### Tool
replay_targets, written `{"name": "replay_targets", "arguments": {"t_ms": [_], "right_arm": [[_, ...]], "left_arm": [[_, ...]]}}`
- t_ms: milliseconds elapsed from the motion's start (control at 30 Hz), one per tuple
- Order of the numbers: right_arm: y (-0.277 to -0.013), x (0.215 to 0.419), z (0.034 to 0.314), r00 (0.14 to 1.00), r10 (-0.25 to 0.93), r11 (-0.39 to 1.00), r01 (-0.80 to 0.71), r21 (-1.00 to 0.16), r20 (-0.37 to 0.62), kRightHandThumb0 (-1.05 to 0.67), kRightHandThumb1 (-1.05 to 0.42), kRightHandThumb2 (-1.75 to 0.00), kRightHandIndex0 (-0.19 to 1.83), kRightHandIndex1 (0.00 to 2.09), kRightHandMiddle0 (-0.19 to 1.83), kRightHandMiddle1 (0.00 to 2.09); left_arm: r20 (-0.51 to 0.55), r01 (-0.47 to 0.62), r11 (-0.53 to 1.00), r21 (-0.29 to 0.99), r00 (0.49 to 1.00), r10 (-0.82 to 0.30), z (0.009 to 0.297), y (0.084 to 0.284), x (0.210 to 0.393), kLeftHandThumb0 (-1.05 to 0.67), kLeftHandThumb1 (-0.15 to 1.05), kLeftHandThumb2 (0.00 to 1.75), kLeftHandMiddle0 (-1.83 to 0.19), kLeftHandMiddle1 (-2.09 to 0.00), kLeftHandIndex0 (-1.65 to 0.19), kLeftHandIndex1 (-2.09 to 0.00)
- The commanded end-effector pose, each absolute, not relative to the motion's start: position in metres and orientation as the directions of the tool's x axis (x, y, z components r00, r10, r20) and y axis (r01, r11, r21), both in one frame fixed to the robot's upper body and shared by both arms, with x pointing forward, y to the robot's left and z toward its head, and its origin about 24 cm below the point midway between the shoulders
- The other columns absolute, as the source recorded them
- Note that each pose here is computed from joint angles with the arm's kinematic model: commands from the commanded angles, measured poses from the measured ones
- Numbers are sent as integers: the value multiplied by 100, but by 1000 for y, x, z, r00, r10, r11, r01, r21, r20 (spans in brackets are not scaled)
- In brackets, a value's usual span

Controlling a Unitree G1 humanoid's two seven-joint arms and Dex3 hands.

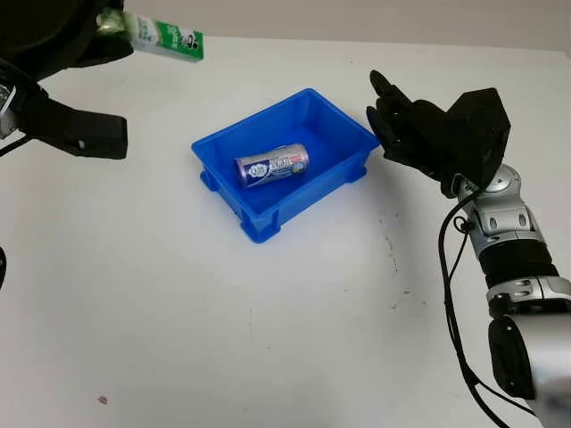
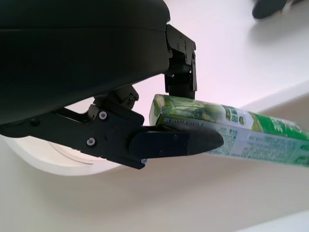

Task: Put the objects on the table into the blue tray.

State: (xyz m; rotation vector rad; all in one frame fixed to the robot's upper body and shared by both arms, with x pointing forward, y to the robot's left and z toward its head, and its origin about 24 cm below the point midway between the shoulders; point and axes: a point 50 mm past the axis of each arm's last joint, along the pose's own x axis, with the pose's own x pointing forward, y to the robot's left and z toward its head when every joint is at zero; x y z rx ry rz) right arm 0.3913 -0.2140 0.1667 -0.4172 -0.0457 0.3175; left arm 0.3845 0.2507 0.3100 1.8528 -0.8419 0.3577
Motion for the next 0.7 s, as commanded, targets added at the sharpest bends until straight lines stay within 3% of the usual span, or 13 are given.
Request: {"name": "replay_targets", "arguments": {"t_ms": [0,133,167,200,267,367,500,567,667], "right_arm": [[-216,391,169,951,308,865,-283,-415,-7,-57,-105,-71,-19,0,-19,0],[-216,391,169,953,303,863,-279,-421,-9,-58,-105,-70,-19,0,-19,0],[-216,390,169,953,302,863,-278,-422,-11,-58,-105,-70,-19,0,-19,0],[-216,390,169,953,302,862,-278,-423,-11,-58,-105,-70,-19,0,-19,0],[-216,390,168,953,303,862,-279,-424,-11,-57,-105,-71,-19,0,-19,0],[-216,390,168,953,304,862,-280,-423,-11,-58,-105,-71,-19,0,-19,0],[-216,389,167,953,303,861,-277,-426,-8,-57,-105,-71,-19,0,-19,0],[-216,389,167,953,303,863,-278,-421,-7,-57,-105,-71,-19,0,-19,0],[-216,388,167,953,303,859,-275,-432,-5,-56,-105,-72,-19,0,-19,0]], "left_arm": [[635,-721,-114,683,664,-395,325,238,383,-47,105,55,-112,-209,-74,-209],[621,-647,77,758,681,-387,324,221,384,-48,105,57,-132,-209,-80,-209],[605,-616,111,780,696,-386,323,217,385,-48,105,57,-134,-209,-76,-209],[591,-585,146,798,710,-383,323,213,385,-48,105,56,-131,-209,-59,-209],[558,-513,220,830,742,-372,321,205,386,-45,105,51,-118,-209,-42,-207],[489,-405,287,868,798,-353,317,196,386,-43,105,50,-118,-209,-50,-209],[364,-245,348,905,868,-337,309,187,388,-40,105,50,-120,-209,-79,-209],[282,-146,376,915,899,-336,302,186,390,-36,105,47,-107,-209,-69,-209],[187,-72,352,933,934,-306,291,185,395,-35,105,44,-94,-209,-70,-209]]}}
